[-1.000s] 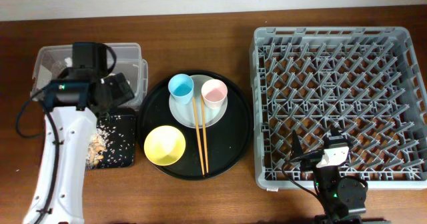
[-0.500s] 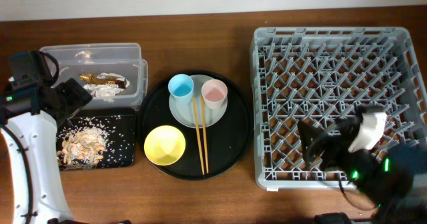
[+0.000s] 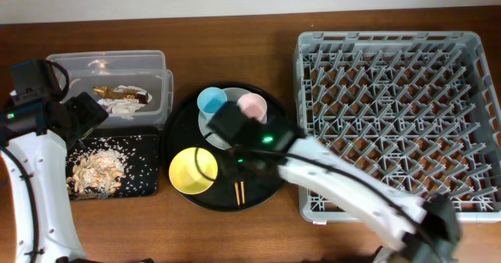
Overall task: Sort waste into correct bins and load items into the dishwasher rack
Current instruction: 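Grasp the chopsticks with the right gripper and lift them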
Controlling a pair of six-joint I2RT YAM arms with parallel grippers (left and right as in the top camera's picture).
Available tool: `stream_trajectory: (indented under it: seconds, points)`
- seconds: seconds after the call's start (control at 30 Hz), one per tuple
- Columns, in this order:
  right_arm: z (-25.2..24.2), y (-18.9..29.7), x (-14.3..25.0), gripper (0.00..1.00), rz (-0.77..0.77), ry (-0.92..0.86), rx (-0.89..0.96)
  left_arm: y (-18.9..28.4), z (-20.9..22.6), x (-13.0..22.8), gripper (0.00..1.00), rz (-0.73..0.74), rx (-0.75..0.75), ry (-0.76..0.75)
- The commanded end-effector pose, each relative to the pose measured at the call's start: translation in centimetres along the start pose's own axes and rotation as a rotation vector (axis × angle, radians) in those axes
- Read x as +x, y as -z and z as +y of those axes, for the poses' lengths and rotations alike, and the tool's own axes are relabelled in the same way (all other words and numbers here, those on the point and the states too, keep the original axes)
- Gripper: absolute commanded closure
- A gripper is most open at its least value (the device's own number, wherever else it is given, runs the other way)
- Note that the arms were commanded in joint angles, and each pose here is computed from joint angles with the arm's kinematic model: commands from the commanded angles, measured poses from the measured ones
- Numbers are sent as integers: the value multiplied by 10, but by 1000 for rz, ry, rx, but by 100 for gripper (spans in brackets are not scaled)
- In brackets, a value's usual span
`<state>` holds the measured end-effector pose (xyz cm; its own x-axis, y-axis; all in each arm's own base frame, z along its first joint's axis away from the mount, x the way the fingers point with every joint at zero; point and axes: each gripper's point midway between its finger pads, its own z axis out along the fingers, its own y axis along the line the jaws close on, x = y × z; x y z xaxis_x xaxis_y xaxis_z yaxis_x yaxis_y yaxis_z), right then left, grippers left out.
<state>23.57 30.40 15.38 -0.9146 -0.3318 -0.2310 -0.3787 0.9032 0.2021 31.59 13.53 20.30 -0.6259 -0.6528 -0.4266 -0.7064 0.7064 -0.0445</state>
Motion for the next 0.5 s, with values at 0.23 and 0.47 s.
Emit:
stream_trajectory:
  seconds: [0.23, 0.47]
  points:
    - [-11, -120, -22, 73, -2, -25, 137, 3, 1, -3, 1, -11, 2, 6]
    - [-32, -135, -8, 72, -4, -92, 212, 3, 1, -3, 1, -11, 2, 6]
